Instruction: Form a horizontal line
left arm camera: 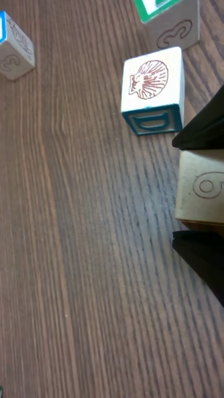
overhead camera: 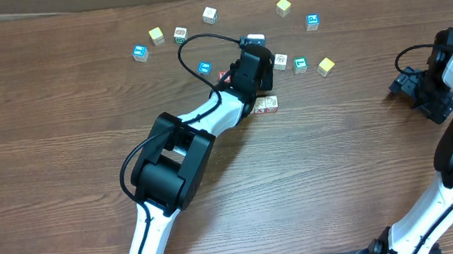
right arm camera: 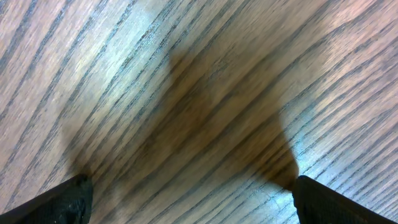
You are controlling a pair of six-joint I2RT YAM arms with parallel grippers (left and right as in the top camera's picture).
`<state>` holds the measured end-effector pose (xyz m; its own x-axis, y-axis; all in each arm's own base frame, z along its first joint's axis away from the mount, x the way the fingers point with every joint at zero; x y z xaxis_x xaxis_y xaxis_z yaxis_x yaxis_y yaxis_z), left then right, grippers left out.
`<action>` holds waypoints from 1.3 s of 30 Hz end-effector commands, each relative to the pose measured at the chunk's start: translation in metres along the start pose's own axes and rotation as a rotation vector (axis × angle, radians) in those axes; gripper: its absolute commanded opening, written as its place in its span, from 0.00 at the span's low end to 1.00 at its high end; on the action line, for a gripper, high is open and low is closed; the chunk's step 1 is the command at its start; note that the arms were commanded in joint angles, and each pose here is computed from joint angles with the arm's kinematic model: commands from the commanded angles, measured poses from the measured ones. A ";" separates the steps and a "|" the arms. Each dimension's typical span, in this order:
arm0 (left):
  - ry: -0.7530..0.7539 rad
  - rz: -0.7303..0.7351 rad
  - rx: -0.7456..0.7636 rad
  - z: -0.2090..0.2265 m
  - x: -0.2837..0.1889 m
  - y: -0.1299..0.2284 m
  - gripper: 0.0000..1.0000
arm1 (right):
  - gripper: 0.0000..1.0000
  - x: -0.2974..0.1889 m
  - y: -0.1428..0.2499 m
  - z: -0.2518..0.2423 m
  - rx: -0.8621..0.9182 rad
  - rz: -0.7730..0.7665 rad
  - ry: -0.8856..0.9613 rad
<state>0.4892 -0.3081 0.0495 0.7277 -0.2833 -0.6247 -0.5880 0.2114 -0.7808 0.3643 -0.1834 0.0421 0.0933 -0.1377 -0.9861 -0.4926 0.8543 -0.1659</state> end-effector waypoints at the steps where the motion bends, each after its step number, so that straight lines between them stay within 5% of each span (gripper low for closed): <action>1: 0.011 -0.034 0.020 -0.008 -0.009 -0.014 0.44 | 1.00 0.006 0.001 -0.007 0.004 0.002 0.034; 7: 0.011 -0.034 0.021 -0.009 -0.006 -0.012 0.33 | 1.00 0.006 0.001 -0.007 0.004 0.002 0.034; 16: 0.009 -0.035 0.020 -0.008 -0.004 -0.010 0.44 | 1.00 0.006 0.001 -0.007 0.004 0.002 0.033; 25: 0.009 -0.039 0.019 -0.008 0.002 -0.006 0.35 | 1.00 0.006 0.001 -0.007 0.004 0.002 0.033; 39: 0.004 -0.008 0.025 -0.007 0.008 0.006 0.50 | 1.00 0.006 0.001 -0.007 0.004 0.002 0.033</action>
<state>0.4904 -0.3132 0.0524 0.7399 -0.2975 -0.6033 -0.5648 0.2124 -0.7974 0.3643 -0.1834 0.0421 0.0933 -0.1377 -0.9861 -0.4926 0.8543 -0.1659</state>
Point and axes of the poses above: each gripper's point midway between its finger pads, its own x axis out along the fingers, its own z axis along the line the jaws close on, y = z × x, the point moved 4 cm from there along -x, back along the fingers, and after that the axes turned 11 degrees about x, right-handed, at the moved point
